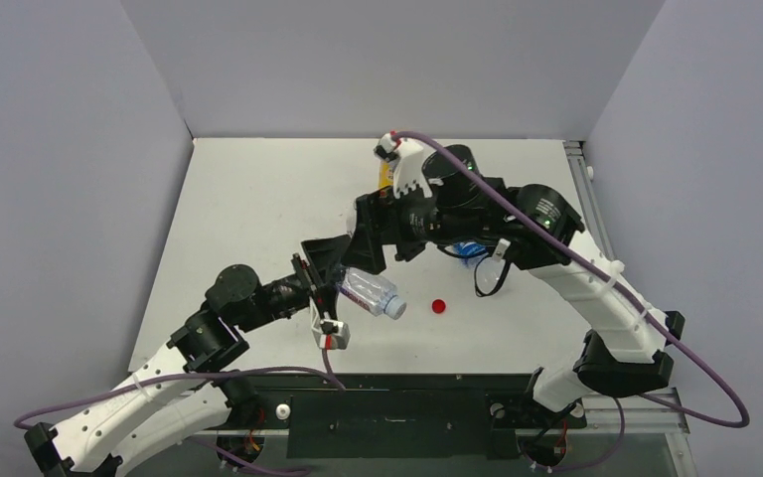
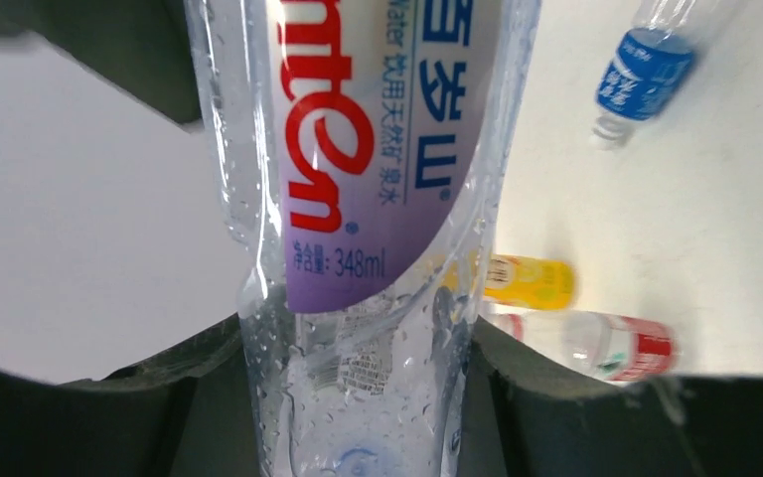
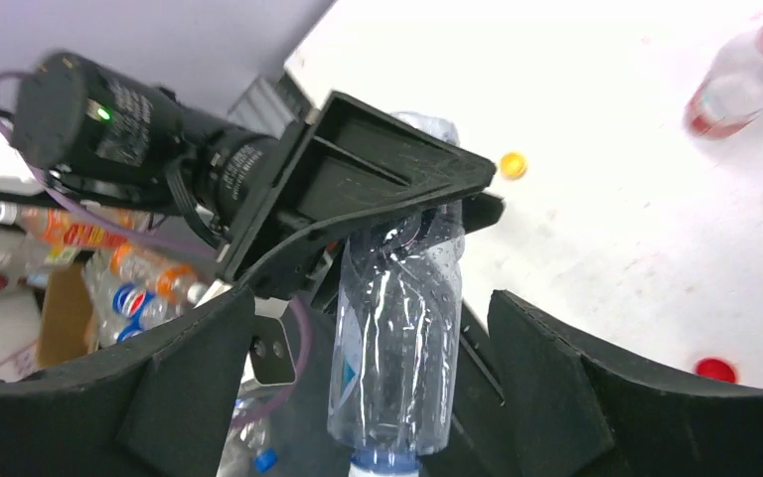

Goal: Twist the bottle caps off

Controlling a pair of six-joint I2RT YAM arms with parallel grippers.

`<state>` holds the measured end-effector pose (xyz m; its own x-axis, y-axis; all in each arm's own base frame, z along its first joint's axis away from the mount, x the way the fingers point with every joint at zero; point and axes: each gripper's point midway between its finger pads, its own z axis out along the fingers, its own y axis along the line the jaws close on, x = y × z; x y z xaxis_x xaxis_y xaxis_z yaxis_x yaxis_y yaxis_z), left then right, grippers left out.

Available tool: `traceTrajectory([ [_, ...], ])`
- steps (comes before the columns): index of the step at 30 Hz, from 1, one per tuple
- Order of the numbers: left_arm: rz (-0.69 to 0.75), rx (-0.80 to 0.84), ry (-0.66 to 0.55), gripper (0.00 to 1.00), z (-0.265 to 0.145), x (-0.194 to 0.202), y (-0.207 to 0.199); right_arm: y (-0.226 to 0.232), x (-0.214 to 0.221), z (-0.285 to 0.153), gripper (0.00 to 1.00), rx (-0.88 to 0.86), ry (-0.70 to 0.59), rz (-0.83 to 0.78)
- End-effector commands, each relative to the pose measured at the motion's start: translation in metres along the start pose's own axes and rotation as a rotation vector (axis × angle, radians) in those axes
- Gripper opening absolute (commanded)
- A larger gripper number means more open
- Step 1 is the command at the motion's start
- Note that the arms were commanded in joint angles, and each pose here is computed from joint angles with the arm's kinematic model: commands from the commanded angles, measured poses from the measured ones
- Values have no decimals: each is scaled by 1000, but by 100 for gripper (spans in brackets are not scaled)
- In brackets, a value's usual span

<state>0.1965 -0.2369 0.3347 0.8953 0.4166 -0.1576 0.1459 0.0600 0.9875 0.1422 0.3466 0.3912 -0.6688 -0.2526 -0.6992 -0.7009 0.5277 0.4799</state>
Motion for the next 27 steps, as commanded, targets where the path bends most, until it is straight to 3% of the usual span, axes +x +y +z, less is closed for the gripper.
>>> traceTrajectory([
  [1, -386, -116, 81, 23, -6, 10, 23, -15, -36, -43, 83, 122, -192, -45],
  [8, -1052, -307, 130, 18, -2, 18, 41, -26, -66, -65, 83, 236, -470, -69],
  [12, -1248, -341, 109, 17, 1, 13, 49, -23, -82, -67, 83, 242, -542, -83],
  [16, -1327, -340, 73, 17, 4, 7, 53, -13, -98, -62, 78, 247, -586, -110],
  [27, -1327, -307, 47, 17, 6, 1, 47, 5, -129, -41, 66, 201, -698, -113],
])
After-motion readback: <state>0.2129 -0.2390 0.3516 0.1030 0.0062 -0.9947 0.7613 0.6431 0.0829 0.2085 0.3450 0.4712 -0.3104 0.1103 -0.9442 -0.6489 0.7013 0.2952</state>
